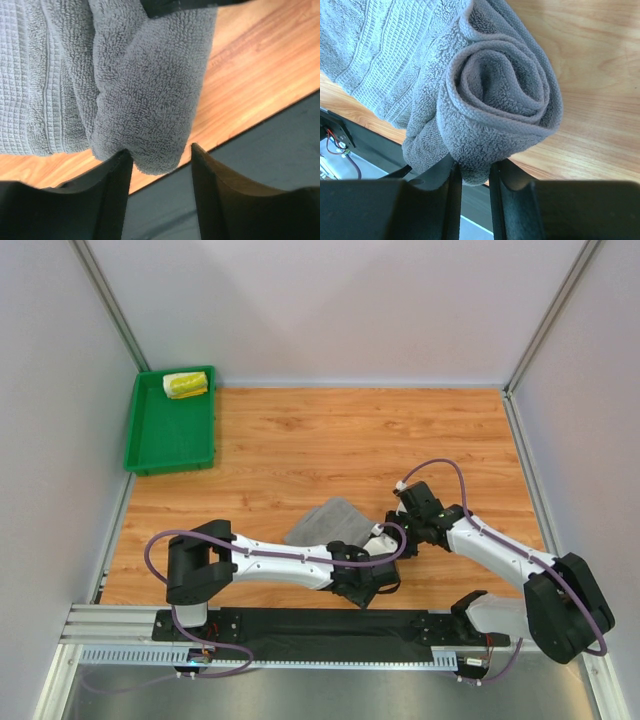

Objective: Roll the towels
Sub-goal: Roll the towel

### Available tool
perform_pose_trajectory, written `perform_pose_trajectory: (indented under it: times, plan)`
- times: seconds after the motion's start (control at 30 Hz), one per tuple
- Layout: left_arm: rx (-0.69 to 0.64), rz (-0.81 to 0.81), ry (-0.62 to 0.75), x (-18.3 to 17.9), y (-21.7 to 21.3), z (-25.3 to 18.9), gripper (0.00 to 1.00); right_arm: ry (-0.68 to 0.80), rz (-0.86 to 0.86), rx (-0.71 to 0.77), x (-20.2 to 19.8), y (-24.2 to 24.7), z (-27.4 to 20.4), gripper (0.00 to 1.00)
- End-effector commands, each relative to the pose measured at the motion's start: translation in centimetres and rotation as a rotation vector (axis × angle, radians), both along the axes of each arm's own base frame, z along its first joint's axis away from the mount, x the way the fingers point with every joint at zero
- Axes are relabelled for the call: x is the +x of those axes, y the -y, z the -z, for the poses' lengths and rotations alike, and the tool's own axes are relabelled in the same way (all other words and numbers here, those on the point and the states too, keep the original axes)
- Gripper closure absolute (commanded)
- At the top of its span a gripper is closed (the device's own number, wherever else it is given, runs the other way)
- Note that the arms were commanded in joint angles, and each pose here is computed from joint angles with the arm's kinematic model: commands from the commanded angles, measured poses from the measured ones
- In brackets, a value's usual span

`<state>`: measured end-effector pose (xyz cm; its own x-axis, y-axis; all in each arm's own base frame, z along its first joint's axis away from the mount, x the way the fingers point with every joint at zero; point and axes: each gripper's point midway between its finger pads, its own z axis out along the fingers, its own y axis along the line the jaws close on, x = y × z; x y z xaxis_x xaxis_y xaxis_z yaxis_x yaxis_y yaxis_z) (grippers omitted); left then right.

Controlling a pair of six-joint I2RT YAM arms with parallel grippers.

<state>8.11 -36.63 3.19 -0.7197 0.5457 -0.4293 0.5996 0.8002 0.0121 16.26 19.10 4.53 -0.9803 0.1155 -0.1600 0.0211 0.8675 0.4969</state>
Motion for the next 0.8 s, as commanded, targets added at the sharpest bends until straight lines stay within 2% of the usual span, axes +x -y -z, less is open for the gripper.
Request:
perform_pose_trajectory:
  times: [0.0,0.03,0.07,0.17,0.27,0.3,0.4,0.43,0.53,0.77]
  plan:
    - [0.231,-0.075,0.083,2.2,-5.0,4.4,0.53,-0.010,-0.053,0.031,-0.4,-0.8,-1.0,0.95]
    - [0.238,-0.083,0.093,2.4,-5.3,4.5,0.59,-0.012,-0.056,0.032,-0.4,-0.9,-1.0,0.95]
    - [0.252,-0.092,0.115,2.7,-5.7,4.6,0.72,-0.014,-0.058,0.037,-0.4,-0.9,-1.1,0.95]
    - [0.263,-0.105,0.128,2.9,-5.9,4.6,0.86,-0.019,-0.066,0.034,-0.5,-1.0,-1.1,0.95]
    - [0.258,-0.090,0.113,2.7,-5.7,4.5,0.93,-0.016,-0.068,0.026,-0.4,-0.8,-1.2,0.94]
    - [0.253,-0.085,0.107,2.6,-5.6,4.4,0.94,-0.009,-0.072,0.019,-0.3,-0.8,-1.3,0.92]
    - [0.206,-0.044,0.048,1.6,-4.7,3.5,0.98,0.003,-0.075,-0.014,-0.2,-0.2,-1.5,0.80]
    - [0.174,-0.031,0.029,1.4,-4.1,2.6,1.00,0.013,-0.077,-0.023,0.0,-0.1,-1.6,0.70]
    - [0.101,0.008,-0.087,-0.4,-2.7,1.1,1.00,0.043,-0.080,-0.083,0.6,0.8,-2.0,0.52]
    - [-0.057,0.023,-0.312,-3.4,-0.8,-1.5,1.00,0.098,-0.064,-0.199,2.0,2.5,-3.4,0.34]
